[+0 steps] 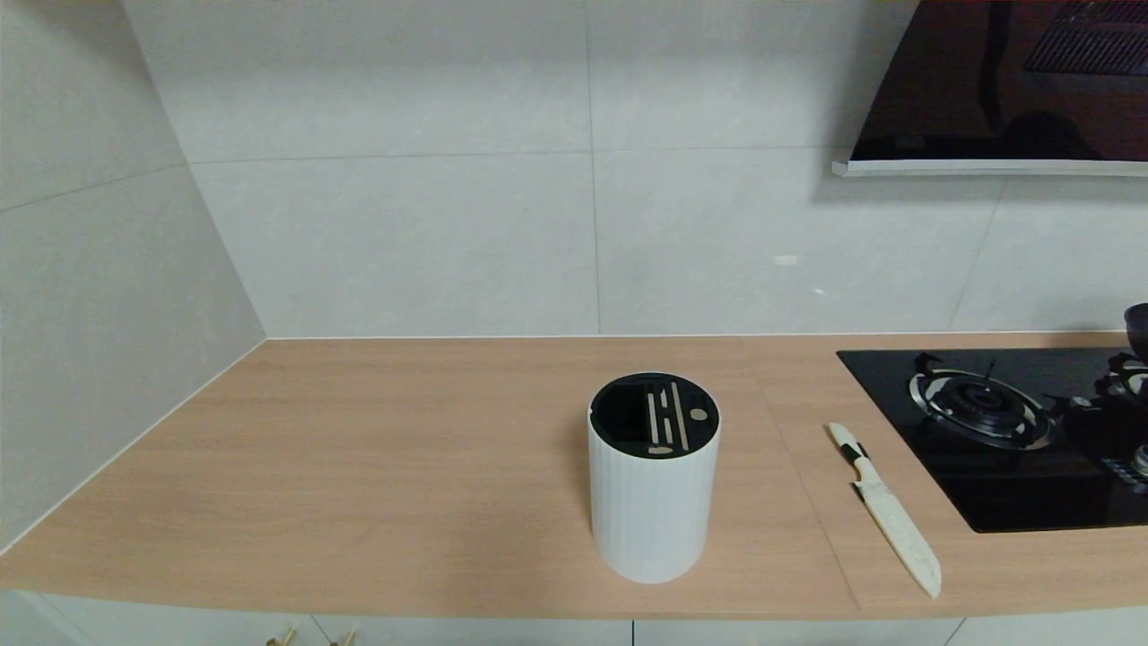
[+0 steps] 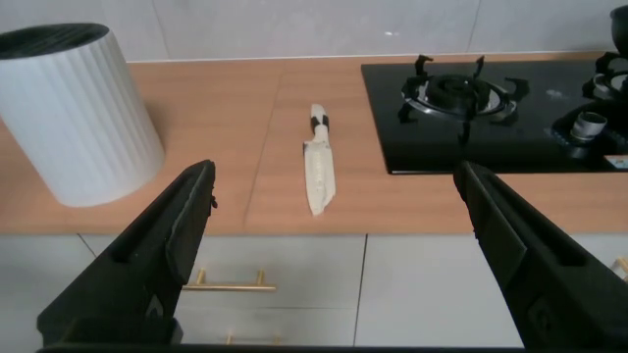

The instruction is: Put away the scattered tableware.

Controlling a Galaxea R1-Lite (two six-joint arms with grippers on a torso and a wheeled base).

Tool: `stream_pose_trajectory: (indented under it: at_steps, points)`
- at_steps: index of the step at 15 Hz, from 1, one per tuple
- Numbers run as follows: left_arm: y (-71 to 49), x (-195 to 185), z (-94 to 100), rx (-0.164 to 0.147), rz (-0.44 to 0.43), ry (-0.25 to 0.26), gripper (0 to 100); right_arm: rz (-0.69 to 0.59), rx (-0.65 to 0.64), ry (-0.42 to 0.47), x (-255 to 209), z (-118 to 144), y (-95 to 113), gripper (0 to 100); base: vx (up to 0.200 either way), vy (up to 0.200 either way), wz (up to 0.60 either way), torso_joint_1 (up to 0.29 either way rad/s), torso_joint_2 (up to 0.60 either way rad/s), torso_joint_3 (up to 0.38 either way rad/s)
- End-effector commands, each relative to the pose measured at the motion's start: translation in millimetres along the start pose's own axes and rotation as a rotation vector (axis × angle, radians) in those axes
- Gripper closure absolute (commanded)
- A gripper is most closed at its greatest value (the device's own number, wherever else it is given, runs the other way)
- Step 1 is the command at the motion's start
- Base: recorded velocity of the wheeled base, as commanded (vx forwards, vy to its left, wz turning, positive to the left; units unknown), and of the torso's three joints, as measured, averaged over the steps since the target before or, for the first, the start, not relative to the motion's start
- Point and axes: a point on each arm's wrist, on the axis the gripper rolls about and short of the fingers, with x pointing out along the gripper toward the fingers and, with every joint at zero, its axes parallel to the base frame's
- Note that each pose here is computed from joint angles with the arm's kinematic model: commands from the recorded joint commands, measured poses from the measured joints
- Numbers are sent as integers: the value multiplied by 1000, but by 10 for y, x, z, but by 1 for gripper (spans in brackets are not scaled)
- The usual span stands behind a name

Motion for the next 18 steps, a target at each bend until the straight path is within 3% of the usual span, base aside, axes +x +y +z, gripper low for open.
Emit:
stream_pose_trajectory:
  at_steps: [1, 13, 16, 18]
  points:
    - [0, 0, 0, 0, 0, 0, 0, 0, 0, 1, 1, 0, 0, 0, 0, 0, 0, 32, -51, -27]
    - [0, 0, 0, 0, 0, 0, 0, -23, -21, -3, -1, 10, -5, 0, 0, 0, 0, 0, 0, 0]
    - [0, 0, 0, 0, 0, 0, 0, 9, 13, -123, -90, 294, 5, 0, 0, 0, 0, 0, 0, 0]
    - [0, 0, 0, 0, 0, 0, 0, 101, 9, -73, -37, 391, 25, 0, 0, 0, 0, 0, 0, 0]
